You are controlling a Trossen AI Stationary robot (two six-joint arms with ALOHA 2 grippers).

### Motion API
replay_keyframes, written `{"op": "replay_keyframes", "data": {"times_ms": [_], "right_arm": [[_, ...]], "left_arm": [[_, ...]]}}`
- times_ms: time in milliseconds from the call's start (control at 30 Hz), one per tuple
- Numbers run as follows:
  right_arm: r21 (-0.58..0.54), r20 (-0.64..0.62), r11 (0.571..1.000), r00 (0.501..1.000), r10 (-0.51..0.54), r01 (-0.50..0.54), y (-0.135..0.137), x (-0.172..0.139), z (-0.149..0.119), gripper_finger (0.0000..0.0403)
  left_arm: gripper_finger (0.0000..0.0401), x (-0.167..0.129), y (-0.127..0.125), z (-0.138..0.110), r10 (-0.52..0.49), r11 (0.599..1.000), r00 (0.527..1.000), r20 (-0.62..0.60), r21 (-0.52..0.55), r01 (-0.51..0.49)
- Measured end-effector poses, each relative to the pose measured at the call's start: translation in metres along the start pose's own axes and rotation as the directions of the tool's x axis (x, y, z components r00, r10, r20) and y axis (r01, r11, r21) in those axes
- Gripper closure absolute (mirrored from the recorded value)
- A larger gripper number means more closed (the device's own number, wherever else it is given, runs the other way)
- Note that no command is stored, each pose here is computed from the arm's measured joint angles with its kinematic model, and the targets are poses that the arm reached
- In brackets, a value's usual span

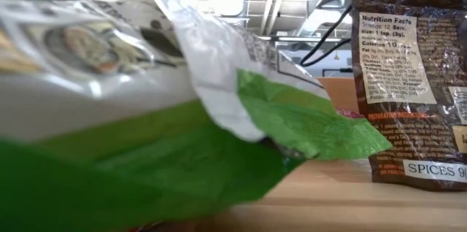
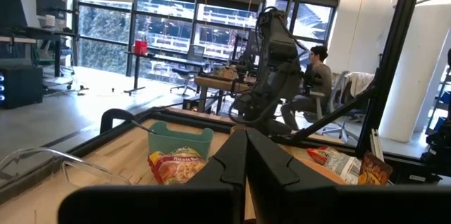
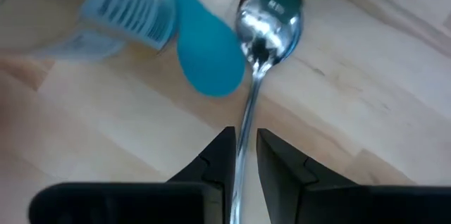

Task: Pick & Place Food Item
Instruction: Put the silver spoon into the green bin

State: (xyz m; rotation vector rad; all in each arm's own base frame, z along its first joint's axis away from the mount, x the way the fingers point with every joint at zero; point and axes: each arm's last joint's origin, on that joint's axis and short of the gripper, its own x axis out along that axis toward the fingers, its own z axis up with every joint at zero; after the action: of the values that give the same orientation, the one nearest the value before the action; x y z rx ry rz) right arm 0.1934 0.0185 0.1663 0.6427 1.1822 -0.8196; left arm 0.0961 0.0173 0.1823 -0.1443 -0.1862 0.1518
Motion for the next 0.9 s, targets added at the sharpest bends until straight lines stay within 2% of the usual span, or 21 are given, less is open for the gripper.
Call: {"op": "replay_keyframes", "data": {"times_ms": [500,900], "right_arm": [[0.058,-0.017,0.998,1.000,-0.001,0.002,-0.008,0.004,0.014,0.0346],[0.018,-0.010,1.000,1.000,0.009,-0.009,-0.009,0.009,0.012,0.0306]], "left_arm": [[0.0400,0.000,0.000,0.000,0.001,1.000,1.000,-0.001,0.000,-0.001],[0.0400,0.000,0.000,0.000,0.000,1.000,1.000,-0.001,0.000,0.000]]}}
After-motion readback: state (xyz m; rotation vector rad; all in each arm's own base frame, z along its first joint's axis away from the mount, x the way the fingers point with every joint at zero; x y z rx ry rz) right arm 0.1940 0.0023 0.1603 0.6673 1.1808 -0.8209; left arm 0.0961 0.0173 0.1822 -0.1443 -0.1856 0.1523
